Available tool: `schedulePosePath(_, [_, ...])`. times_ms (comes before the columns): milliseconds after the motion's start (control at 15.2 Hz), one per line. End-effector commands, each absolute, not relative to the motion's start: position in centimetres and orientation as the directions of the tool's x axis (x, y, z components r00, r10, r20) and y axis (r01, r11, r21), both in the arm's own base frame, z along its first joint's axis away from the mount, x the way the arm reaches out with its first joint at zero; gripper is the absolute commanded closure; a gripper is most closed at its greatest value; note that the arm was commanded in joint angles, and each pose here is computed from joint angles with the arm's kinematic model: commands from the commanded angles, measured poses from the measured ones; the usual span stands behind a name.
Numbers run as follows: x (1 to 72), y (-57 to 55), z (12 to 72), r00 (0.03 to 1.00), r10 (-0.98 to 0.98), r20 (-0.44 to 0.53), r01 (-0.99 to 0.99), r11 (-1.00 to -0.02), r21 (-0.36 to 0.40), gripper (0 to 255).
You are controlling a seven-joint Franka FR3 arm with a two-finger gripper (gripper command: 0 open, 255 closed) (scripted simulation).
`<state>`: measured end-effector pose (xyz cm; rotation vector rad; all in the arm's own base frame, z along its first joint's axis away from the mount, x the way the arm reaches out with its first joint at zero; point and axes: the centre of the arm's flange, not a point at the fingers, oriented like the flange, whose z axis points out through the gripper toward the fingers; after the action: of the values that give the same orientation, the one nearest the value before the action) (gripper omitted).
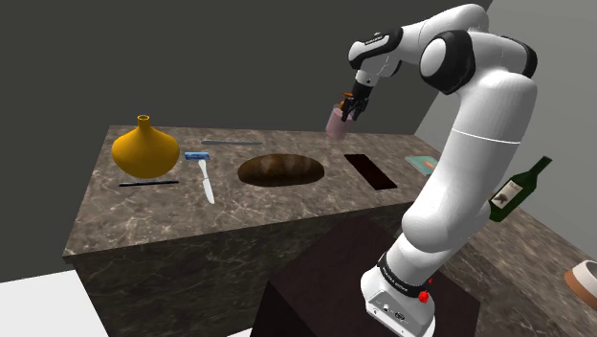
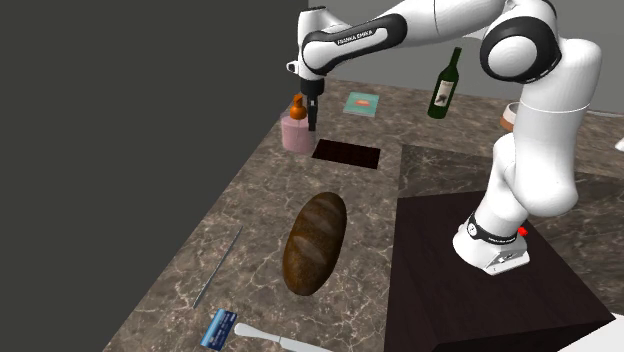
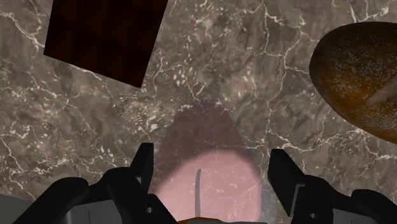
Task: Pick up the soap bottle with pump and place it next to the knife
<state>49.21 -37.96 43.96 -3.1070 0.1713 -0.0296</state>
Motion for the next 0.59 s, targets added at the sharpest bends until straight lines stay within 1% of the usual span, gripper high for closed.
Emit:
schedulePosePath(0, [49.2,-38.0,45.1,0.994,-0.110,0.017,-0.110,-0.993,-0.031,255])
schedulePosePath(528, [49.2,-38.0,49.3,0.994,-0.110,0.017,-0.110,-0.993,-0.031,255])
